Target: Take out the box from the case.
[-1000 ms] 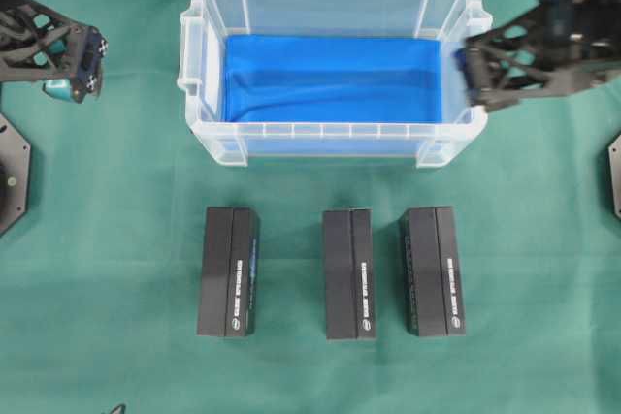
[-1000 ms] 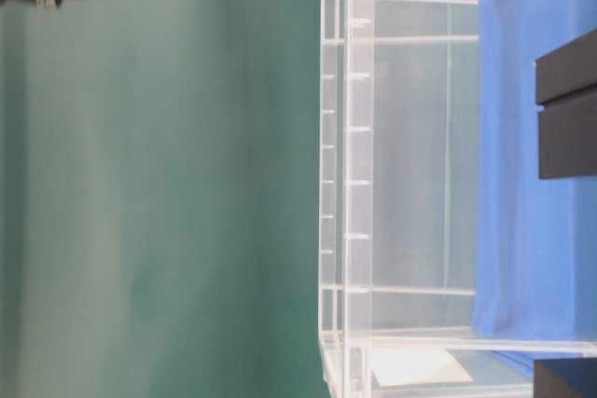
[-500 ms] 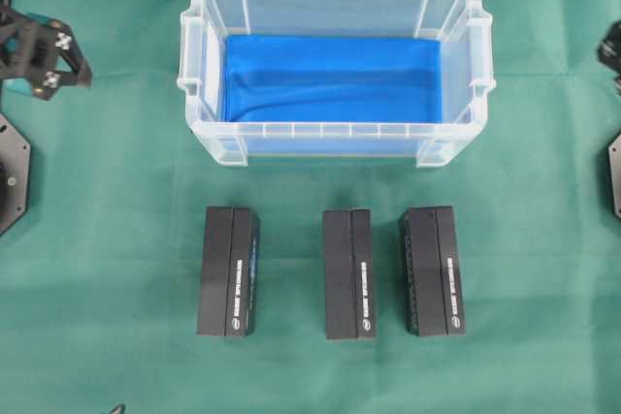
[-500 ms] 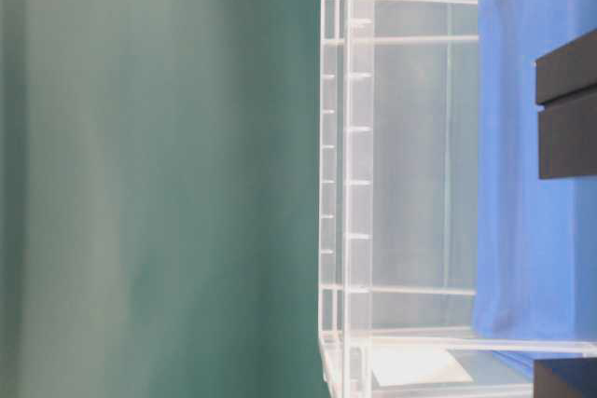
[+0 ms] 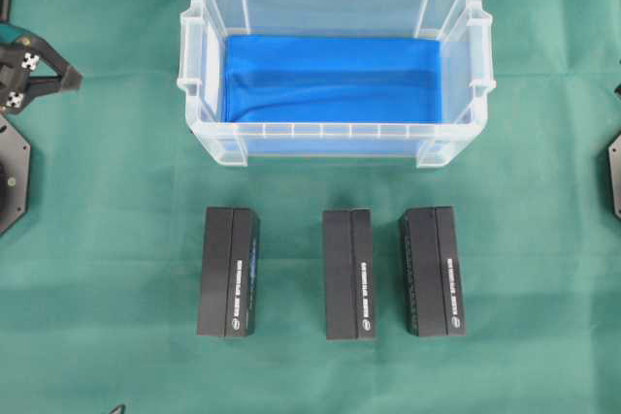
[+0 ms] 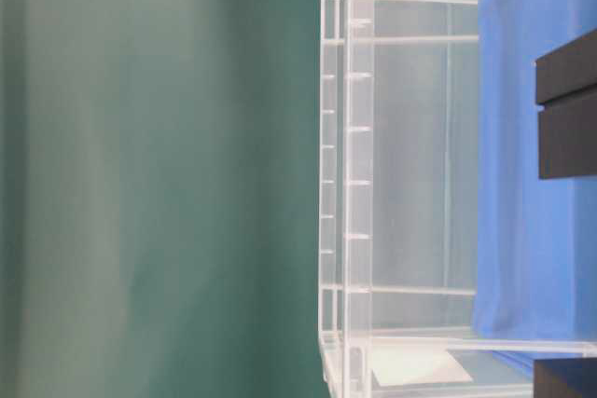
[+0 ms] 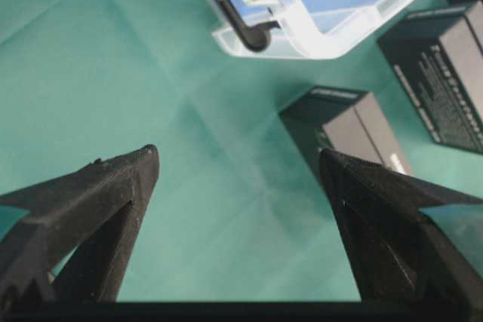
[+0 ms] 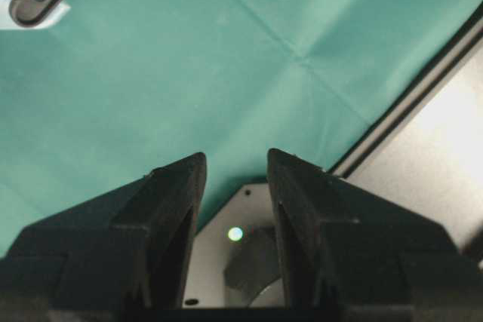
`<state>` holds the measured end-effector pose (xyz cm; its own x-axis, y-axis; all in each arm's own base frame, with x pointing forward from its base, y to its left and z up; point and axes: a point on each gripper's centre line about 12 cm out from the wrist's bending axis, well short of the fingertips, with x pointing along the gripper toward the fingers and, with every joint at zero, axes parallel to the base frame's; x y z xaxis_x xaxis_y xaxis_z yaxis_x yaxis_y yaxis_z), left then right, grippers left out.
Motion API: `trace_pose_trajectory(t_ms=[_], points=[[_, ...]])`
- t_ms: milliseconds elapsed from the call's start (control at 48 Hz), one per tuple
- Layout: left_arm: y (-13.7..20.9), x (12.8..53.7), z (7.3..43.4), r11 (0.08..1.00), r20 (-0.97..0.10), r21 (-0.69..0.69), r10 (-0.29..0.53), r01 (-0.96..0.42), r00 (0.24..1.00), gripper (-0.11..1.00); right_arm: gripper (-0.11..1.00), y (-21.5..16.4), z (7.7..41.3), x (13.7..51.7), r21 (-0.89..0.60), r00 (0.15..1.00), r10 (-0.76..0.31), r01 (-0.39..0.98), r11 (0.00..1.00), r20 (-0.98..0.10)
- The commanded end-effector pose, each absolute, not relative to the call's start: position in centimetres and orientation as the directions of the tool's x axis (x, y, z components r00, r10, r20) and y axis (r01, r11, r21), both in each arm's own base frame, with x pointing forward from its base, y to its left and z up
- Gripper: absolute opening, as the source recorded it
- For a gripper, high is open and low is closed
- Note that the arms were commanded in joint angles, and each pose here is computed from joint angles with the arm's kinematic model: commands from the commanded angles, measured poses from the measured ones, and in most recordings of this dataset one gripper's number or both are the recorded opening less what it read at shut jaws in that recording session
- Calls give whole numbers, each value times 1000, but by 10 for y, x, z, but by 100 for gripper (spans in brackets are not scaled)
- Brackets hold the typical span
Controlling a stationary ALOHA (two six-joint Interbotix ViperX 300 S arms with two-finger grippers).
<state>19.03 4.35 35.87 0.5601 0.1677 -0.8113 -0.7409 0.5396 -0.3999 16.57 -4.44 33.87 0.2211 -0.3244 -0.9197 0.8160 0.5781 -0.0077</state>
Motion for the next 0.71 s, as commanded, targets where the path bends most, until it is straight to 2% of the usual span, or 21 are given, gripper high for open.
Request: trace_pose_trajectory(t_ms=[0, 167, 333, 479, 688], points=[[43, 192, 362, 547, -806, -403, 168, -734, 568, 97, 37, -45, 341, 164, -12, 220, -329, 815, 580, -918], [43, 193, 362, 539, -806, -407, 168, -737, 568, 97, 37, -45, 337, 158, -41, 188, -329, 814, 580, -925], [43, 192, 361, 477, -811, -431, 167, -766, 561, 97, 37, -45, 332, 157, -54, 167, -328, 820, 570, -930], [43, 188, 358, 455, -829, -417, 164, -787, 534, 97, 37, -47, 330, 155, -78, 152, -348, 821, 565, -925], [42, 185, 355, 423, -856, -393, 158, -817, 493, 97, 36, -50, 328, 148, -142, 83, -370, 829, 541, -925]])
